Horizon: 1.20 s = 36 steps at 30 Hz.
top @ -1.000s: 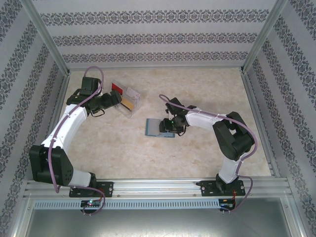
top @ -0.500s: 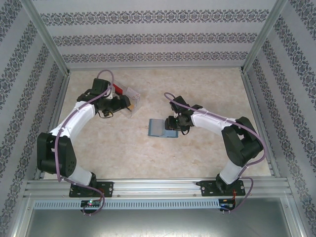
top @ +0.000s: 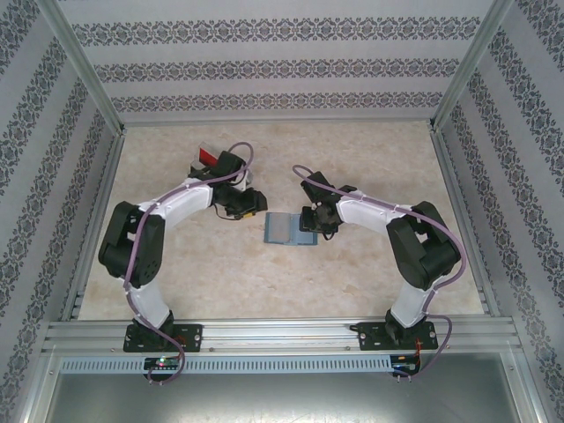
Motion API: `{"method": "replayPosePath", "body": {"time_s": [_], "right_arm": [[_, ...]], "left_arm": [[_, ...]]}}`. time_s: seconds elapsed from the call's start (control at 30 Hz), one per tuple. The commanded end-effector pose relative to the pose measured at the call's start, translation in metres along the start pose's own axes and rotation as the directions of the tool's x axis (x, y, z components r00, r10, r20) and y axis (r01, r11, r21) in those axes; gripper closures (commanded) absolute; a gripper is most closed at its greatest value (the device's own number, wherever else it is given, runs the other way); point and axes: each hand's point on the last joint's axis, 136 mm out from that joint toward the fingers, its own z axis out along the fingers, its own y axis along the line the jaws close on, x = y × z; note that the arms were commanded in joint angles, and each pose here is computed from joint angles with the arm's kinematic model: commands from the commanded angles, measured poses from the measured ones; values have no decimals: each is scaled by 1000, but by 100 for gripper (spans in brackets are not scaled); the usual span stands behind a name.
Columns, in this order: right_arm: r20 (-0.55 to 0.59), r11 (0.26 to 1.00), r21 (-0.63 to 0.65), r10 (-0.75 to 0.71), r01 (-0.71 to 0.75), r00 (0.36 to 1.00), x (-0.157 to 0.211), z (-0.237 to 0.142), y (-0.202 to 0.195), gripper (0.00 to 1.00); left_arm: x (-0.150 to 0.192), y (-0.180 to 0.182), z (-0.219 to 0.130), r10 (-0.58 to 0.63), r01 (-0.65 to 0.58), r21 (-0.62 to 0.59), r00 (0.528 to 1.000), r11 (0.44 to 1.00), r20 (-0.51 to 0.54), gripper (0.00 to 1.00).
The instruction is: Take the credit cards out of the card holder
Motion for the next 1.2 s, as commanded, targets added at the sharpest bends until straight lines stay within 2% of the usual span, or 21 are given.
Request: {"method": "replayPosePath", "body": {"time_s": [0.0,0.3,0.4,0.57,0.93,1.03,1.17], "right_arm": [[10,1000,6,14,-14,1000,-8,1,0,61],[-11,1000,11,13,-13,1000,-4,8,-2,60],[-20,1000,0,12,-12,1000,-3,11,0,59],[-29,999,-46,3,-5,1000,-4,12,9,62],[-19,988,-156,-19,16,1000,-11,8,33,78],[-7,991,-132,-18,17,1000,-13,6,29,81],[15,999,-38,-18,18,1000,-13,2,12,80]], "left_arm": [[-4,-25,13,31,-31,55,999,998,-7,58],[6,-10,46,6,-6,2,997,1000,-76,69],[10,-3,53,-11,9,-22,995,1000,-98,75],[19,5,66,-32,25,-52,990,998,-135,80],[25,7,76,-33,24,-54,986,998,-163,84],[23,6,73,-28,20,-54,987,998,-158,84],[18,-3,61,-6,0,-44,991,999,-132,79]]}}
